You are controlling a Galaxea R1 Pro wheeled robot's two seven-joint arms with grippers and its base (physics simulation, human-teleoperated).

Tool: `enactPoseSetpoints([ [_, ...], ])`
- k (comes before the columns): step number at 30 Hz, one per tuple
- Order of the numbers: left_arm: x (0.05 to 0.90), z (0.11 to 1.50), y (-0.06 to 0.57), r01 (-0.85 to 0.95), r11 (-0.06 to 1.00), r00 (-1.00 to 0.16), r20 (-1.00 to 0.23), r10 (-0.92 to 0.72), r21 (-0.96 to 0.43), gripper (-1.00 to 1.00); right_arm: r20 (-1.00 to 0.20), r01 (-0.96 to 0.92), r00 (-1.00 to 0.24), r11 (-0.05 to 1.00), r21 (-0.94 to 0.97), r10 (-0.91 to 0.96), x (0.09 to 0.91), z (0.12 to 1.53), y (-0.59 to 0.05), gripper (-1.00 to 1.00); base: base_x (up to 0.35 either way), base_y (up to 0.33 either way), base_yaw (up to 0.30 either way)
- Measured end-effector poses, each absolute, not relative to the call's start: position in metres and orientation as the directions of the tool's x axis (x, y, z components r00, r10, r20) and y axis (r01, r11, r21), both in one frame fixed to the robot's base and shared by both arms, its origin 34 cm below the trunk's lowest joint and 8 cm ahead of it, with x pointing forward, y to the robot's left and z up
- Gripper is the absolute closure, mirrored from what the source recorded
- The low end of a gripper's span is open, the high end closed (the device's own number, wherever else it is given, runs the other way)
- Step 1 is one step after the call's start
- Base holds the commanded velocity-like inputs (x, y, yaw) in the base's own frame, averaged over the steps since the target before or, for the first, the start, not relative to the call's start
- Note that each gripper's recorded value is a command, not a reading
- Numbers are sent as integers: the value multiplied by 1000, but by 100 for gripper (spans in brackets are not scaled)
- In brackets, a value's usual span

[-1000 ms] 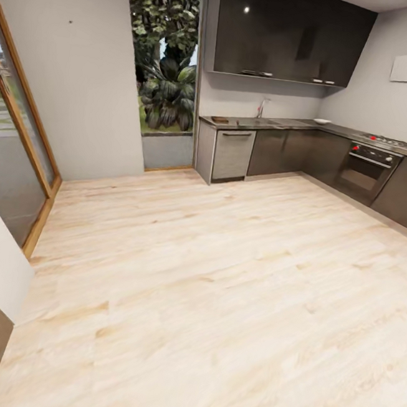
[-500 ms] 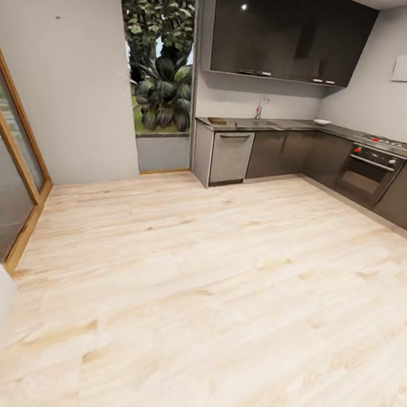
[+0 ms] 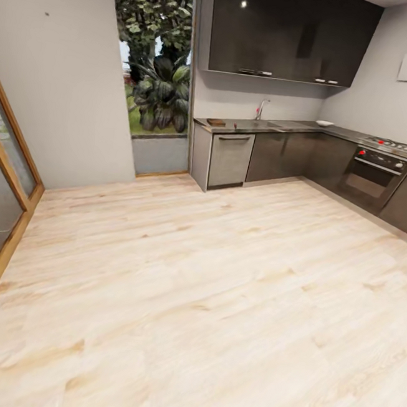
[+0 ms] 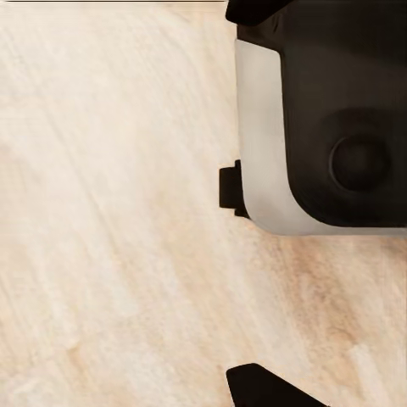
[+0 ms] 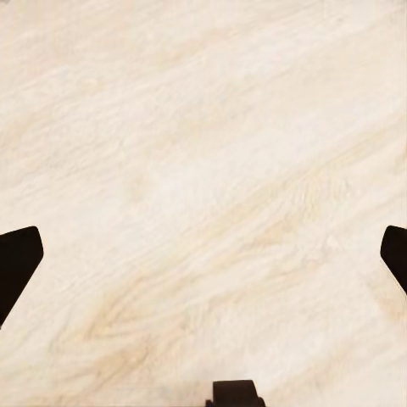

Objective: In the kitchen, take the Vidalia onion out of the sink, dice it on the chopping board with the paring knife, put the diced onion into the bowl on the countertop, then place both the paring knife and the chopping board into the sink.

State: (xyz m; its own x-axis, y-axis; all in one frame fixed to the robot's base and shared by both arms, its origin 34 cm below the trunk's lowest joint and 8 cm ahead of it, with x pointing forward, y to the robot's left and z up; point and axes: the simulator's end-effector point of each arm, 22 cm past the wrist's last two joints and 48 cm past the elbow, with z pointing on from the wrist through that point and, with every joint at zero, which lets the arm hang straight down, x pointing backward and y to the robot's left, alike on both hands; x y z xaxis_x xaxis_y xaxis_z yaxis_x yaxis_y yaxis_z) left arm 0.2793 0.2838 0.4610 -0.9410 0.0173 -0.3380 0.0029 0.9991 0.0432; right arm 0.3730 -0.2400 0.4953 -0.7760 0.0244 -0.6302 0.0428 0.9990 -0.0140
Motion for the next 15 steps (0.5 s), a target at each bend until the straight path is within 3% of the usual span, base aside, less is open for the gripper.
enactPoseSetpoints([
  [15,279,461,284,3,999,-941,-337,17,43,-100,-630,43,-776,999,-14,24,373,495,-240,-100,318,-133,0],
])
